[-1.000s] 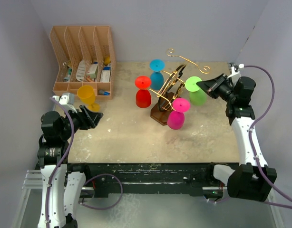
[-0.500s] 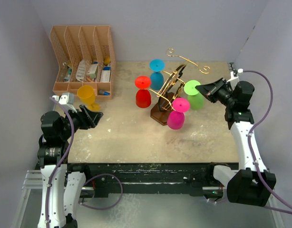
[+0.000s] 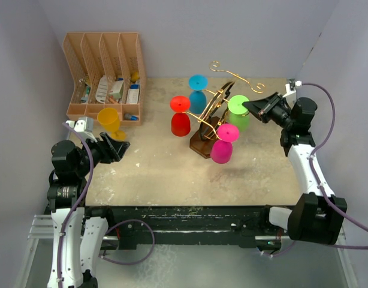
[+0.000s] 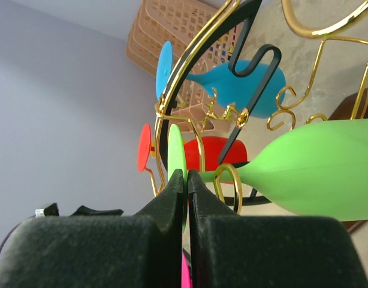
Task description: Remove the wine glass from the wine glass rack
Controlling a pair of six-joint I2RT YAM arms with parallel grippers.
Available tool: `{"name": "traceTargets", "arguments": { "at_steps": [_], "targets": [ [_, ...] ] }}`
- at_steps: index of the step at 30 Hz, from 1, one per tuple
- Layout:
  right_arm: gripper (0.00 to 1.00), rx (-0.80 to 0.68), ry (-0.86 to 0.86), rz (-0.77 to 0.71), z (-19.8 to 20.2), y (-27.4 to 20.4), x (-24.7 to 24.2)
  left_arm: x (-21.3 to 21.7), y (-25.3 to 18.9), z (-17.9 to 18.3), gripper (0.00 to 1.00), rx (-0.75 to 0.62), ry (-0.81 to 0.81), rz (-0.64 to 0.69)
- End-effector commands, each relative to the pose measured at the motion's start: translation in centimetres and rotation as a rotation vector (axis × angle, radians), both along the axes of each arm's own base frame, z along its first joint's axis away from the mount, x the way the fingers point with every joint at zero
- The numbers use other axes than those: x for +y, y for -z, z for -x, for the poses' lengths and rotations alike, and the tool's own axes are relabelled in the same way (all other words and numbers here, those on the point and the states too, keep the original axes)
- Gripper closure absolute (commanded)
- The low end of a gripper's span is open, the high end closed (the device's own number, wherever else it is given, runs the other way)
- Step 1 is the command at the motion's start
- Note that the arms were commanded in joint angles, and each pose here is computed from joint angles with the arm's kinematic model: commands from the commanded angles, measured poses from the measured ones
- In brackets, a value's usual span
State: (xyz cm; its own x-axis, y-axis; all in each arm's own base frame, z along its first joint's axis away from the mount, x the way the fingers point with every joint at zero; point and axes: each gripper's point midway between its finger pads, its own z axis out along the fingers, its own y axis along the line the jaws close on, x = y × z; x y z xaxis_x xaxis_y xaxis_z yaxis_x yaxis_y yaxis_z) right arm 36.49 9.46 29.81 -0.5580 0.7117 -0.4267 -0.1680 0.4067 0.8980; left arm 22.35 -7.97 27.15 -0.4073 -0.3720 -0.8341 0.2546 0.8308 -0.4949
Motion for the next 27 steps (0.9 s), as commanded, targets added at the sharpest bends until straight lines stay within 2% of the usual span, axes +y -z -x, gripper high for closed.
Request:
{"name": "traceTargets", "arguments": {
  "at_steps": [1,10,18,21,25,27],
  "targets": [
    [1.00,-0.164,-0.051,-0.047,-0.5,-4.8,0.6,-0.1,-0.5,-0.4,0.34,-0.029,0.009,0.006],
    [1.00,-0.313,-0.068,-0.099,-0.5,-9.8,0.8,-0.1,-0.4,-0.4,0.34,-0.025,0.008,0.006],
    [1.00,-0.515,-0.110,-0.043,3.2,-17.2,1.7,-0.1,-0.4,-0.5,0.34,-0.022,0.008,0.008],
    [1.00,-0.638,-0.149,0.015,6.0,-20.2,2.9,-0.1,-0.4,-0.5,0.34,-0.022,0.008,0.008],
    [1.00,-0.851,-0.240,0.227,10.4,-23.7,7.7,-0.1,-0.4,-0.5,0.34,-0.022,0.008,0.008],
    [1.00,-0.889,-0.282,0.341,12.6,-23.8,10.3,-0.2,-0.3,-0.6,0.34,-0.016,0.013,0.012]
  ]
}}
